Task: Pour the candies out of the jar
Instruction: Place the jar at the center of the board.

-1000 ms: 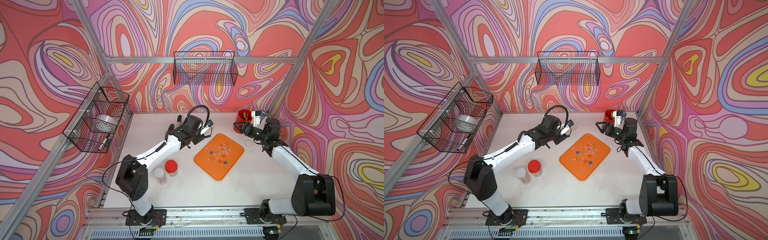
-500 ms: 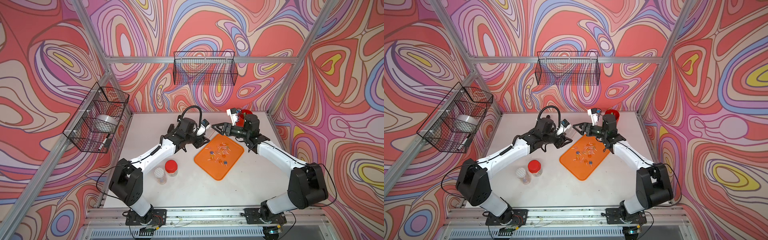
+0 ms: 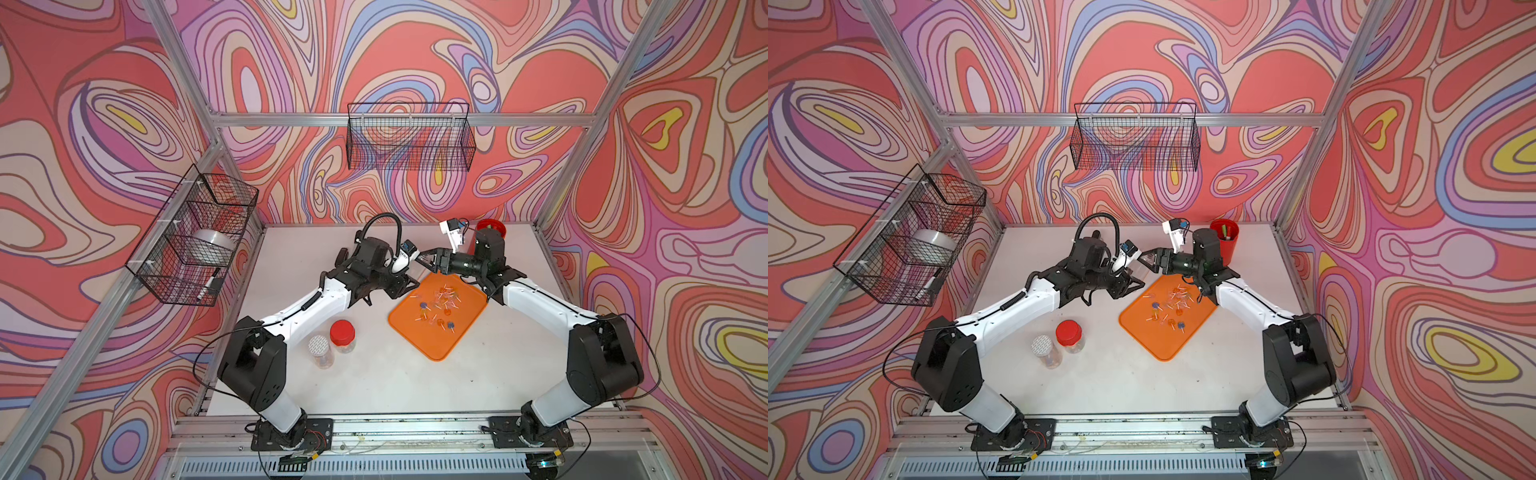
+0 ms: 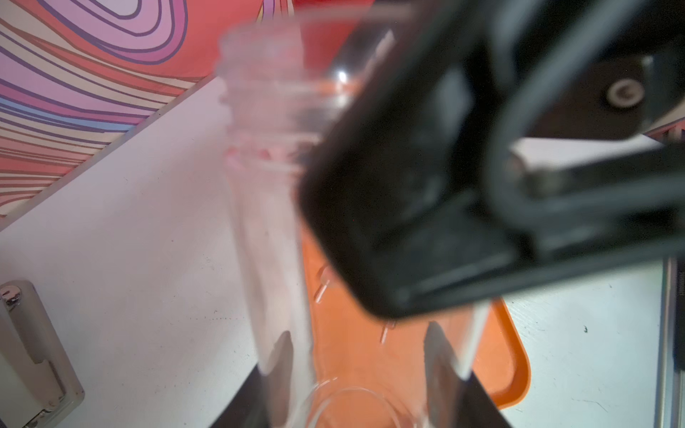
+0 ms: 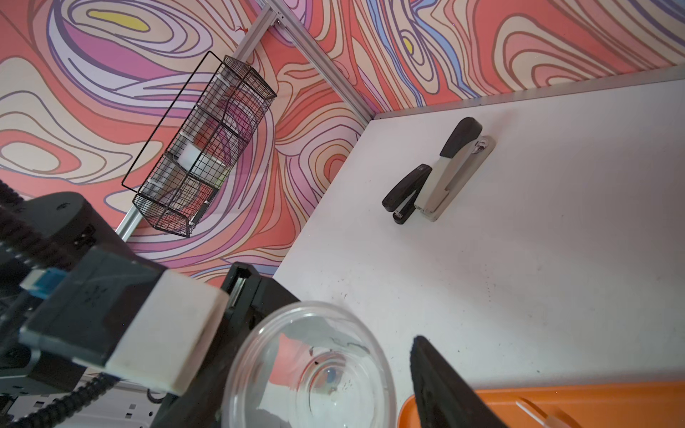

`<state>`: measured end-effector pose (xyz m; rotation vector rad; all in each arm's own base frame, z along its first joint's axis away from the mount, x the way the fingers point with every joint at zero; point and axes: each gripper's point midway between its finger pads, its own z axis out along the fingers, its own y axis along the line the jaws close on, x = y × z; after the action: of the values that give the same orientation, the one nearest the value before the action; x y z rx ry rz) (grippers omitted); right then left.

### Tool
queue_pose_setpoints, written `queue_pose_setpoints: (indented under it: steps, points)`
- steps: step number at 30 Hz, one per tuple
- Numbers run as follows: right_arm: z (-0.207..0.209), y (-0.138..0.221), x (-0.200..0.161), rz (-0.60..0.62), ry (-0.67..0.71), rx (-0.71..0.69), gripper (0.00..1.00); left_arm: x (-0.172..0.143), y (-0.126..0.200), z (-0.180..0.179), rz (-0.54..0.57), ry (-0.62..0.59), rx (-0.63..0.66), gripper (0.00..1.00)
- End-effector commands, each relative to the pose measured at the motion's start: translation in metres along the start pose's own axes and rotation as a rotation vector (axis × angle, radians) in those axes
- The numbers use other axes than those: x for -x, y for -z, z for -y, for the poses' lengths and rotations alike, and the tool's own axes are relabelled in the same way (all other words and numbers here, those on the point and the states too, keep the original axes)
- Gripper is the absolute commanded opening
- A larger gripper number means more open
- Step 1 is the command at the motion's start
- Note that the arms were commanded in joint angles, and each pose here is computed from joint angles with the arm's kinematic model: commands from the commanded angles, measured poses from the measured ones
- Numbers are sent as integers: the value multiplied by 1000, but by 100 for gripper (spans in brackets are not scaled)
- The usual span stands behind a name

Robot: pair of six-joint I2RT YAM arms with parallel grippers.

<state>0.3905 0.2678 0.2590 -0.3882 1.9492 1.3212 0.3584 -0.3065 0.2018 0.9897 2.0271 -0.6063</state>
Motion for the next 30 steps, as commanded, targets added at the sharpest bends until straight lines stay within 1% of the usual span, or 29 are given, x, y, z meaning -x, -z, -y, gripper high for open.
queue_pose_setpoints:
  steps: [1,5,6,7,8,9,10,11,13,16,18,20,22,24,26,30]
  points:
    - [7,-7,-2,-8,1,-17,64,12,5,7,34,3,-38,0]
    - [7,-6,0,-2,0,-19,50,10,5,6,29,2,-32,0]
    - [6,-6,0,1,3,-20,48,10,6,6,28,2,-31,6]
    - [6,-5,1,4,6,-23,47,10,5,6,25,5,-31,16]
    - [8,-5,2,9,5,-34,46,10,5,4,27,15,-25,32]
    - [12,-5,3,16,7,-56,45,9,6,2,29,31,-29,59]
    - [15,-5,4,19,10,-71,45,9,6,1,33,44,-29,97]
    - [22,-6,5,20,21,-103,45,9,7,-3,40,63,-25,100]
    - [40,-9,5,11,44,-183,44,7,9,-8,54,102,-23,100]
    - [74,-16,8,7,70,-314,42,6,16,-24,97,167,18,100]
    - [99,-18,15,31,90,-414,41,3,22,-38,113,213,78,100]
    - [135,-22,15,45,93,-534,41,0,29,-48,134,253,125,100]
    - [161,-25,17,66,103,-617,40,-7,36,-60,154,304,175,100]
    - [185,-29,20,90,105,-689,40,-10,45,-69,187,359,202,100]
    - [199,-31,23,117,109,-731,40,-16,53,-76,215,398,215,100]
    - [219,-30,29,173,130,-799,40,-22,66,-83,249,418,248,100]
